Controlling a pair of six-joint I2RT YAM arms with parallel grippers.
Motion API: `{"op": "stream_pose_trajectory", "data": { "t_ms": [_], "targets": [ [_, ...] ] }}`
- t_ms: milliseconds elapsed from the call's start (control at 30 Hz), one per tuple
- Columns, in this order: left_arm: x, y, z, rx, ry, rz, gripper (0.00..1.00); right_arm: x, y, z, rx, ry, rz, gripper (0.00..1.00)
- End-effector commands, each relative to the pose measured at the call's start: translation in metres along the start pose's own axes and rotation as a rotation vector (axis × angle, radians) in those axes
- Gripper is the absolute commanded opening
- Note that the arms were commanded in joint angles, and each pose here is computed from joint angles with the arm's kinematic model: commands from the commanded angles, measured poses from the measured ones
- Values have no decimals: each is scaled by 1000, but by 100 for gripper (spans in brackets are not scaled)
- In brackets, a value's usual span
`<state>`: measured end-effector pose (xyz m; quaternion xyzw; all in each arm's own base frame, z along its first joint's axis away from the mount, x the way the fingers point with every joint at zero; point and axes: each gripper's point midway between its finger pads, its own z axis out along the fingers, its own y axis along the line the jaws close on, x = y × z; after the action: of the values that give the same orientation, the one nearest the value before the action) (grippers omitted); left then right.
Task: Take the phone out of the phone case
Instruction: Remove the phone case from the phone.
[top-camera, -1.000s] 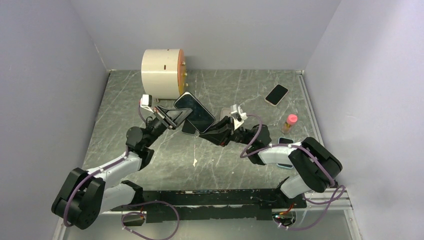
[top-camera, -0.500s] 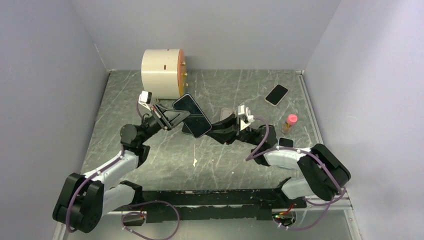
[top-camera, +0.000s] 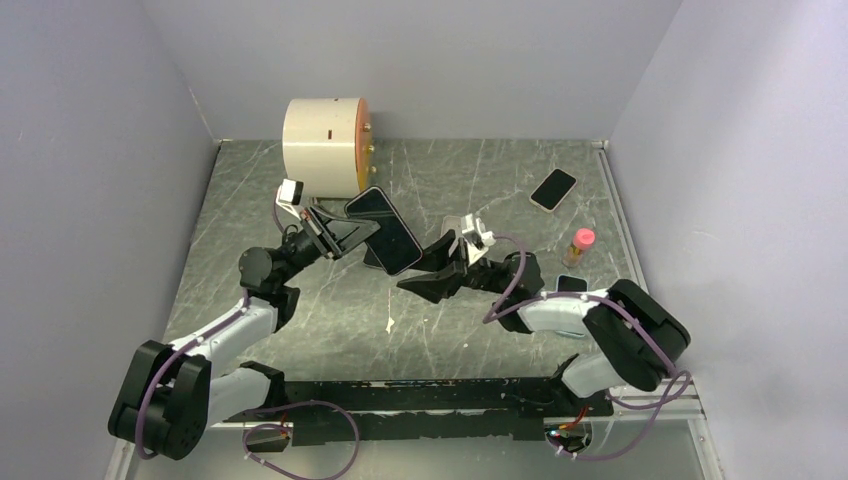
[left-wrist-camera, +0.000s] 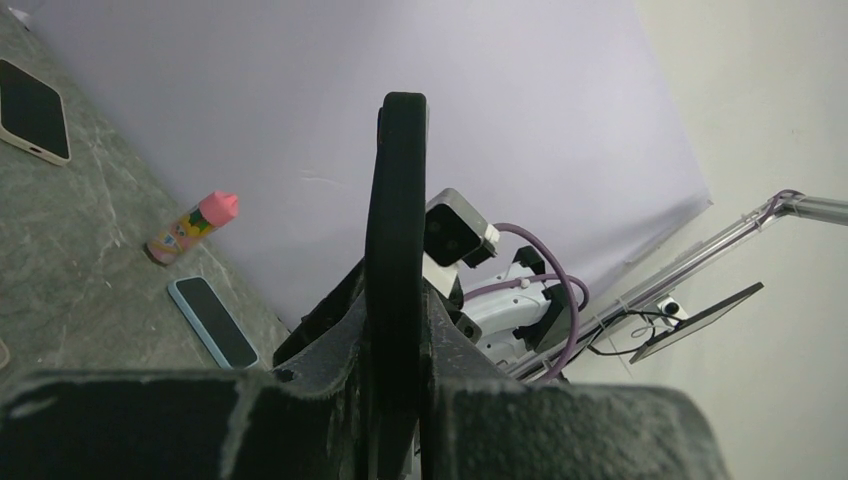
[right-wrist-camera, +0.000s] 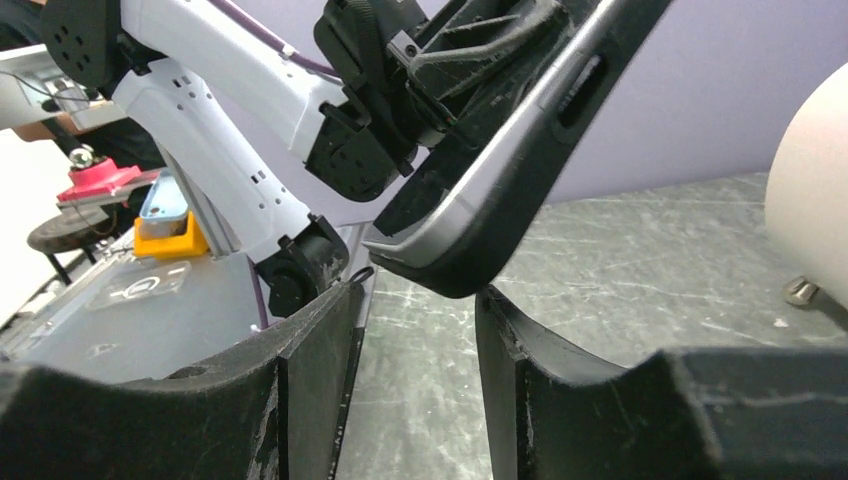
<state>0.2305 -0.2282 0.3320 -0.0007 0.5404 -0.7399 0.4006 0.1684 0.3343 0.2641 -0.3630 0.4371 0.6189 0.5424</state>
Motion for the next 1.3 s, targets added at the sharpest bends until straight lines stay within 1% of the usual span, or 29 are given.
{"op": "stream_pose_trajectory", "data": {
  "t_ms": [0,133,400,533,600,767,833,933,1100,1267],
  "targets": [
    [-9,-40,5,130,-14,80,3,-37,12,14,-84,-133,-45,51],
    [-8,-39,3,126,-15,85,3,-39,16,21,-114,-146,-43,51],
    [-5,-36,2,116,-4,73,2,-45,13,23,-92,-166,-59,51],
    [-4,-37,1,118,5,66,3,-44,9,23,-68,-162,-70,48],
    [-3,-37,2,117,13,62,3,-43,7,21,-55,-153,-90,45],
    [0,-37,1,110,30,56,3,-45,-3,14,9,-141,-121,39],
    [1,-39,1,116,40,52,2,-48,-13,10,64,-148,-126,36],
    [2,-46,1,136,54,56,2,-42,-35,5,168,-121,-109,32],
    [4,-50,1,143,76,70,3,-39,-41,3,196,-117,-88,31],
    [8,-62,1,198,118,89,3,-35,-62,-1,306,-89,-39,31]
  ]
}}
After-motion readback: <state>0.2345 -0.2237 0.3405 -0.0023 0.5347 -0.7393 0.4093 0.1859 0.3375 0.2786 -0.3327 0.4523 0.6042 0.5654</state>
